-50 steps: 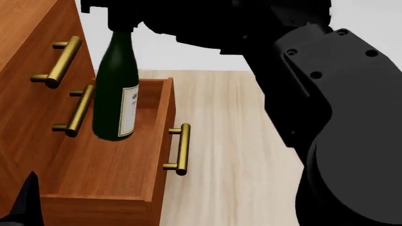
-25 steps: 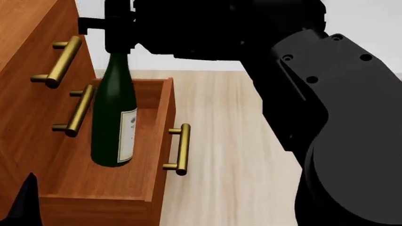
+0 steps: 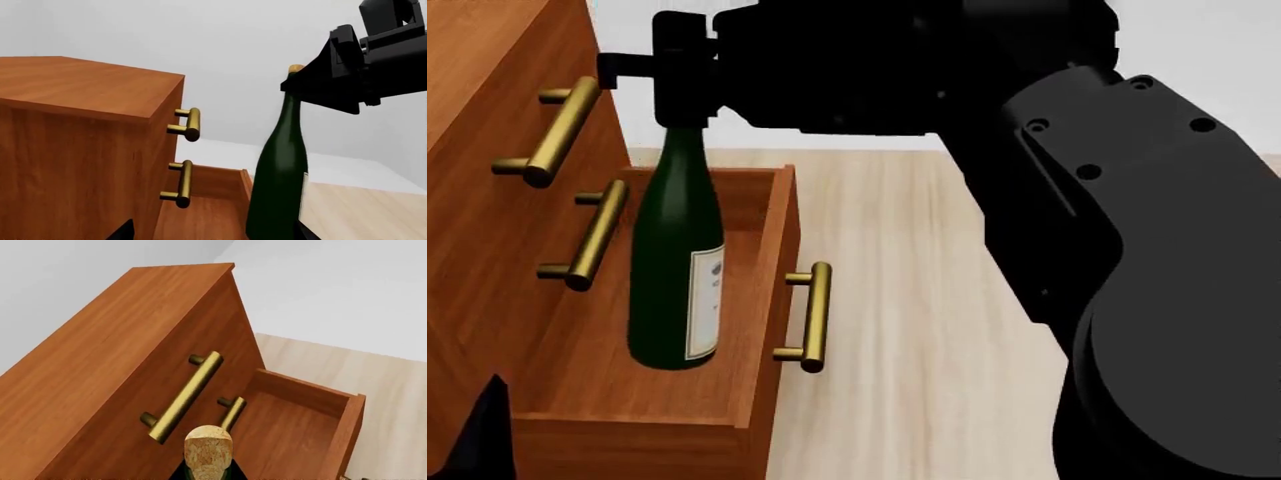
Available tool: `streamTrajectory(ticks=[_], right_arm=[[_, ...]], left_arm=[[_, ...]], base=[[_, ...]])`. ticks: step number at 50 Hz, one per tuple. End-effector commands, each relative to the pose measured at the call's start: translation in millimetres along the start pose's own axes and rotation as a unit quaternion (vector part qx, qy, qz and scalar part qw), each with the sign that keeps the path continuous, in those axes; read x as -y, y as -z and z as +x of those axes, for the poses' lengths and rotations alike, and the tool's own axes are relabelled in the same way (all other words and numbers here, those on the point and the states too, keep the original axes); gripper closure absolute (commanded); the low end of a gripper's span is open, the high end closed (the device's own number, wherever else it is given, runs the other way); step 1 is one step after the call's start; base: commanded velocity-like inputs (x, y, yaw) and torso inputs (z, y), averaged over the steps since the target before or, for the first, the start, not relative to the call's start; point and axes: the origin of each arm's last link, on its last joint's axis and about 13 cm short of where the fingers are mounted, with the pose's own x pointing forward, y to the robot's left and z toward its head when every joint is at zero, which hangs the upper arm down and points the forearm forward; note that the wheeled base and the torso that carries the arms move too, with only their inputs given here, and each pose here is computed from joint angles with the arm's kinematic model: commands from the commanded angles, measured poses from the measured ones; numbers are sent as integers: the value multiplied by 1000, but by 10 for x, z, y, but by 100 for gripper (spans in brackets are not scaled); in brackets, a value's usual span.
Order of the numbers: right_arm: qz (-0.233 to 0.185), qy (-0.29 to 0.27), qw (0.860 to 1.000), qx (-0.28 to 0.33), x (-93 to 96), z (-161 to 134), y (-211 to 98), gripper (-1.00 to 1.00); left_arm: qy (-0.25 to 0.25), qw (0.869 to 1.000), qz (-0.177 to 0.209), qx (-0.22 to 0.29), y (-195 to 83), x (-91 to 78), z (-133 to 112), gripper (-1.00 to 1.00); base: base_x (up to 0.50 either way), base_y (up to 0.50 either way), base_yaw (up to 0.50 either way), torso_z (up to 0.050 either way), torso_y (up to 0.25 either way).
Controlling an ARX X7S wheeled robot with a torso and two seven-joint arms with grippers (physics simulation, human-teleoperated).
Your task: Put the wine bottle in the bottom drawer of the cabinet.
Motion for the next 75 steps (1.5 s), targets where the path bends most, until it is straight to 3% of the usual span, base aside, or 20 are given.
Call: streamTrajectory(ticks=[1, 20, 64, 75], right_arm=[[6, -21, 1000, 11, -43, -16, -44, 100], [6, -21, 1000, 11, -43, -16, -44, 100], [6, -21, 1000, 11, -43, -16, -44, 100], [6, -21, 1000, 11, -43, -16, -44, 100]], left_arm=[[2, 1000, 1, 1, 7, 0, -7, -100], [4, 1000, 7, 3, 41, -6, -13, -100], [0, 1000, 8, 0, 2, -4, -42, -100], [1, 1000, 8, 0, 119, -41, 2, -100]], base=[[0, 0, 0, 0, 0], [0, 0, 0, 0, -9], [0, 0, 0, 0, -193], [0, 0, 0, 0, -192]])
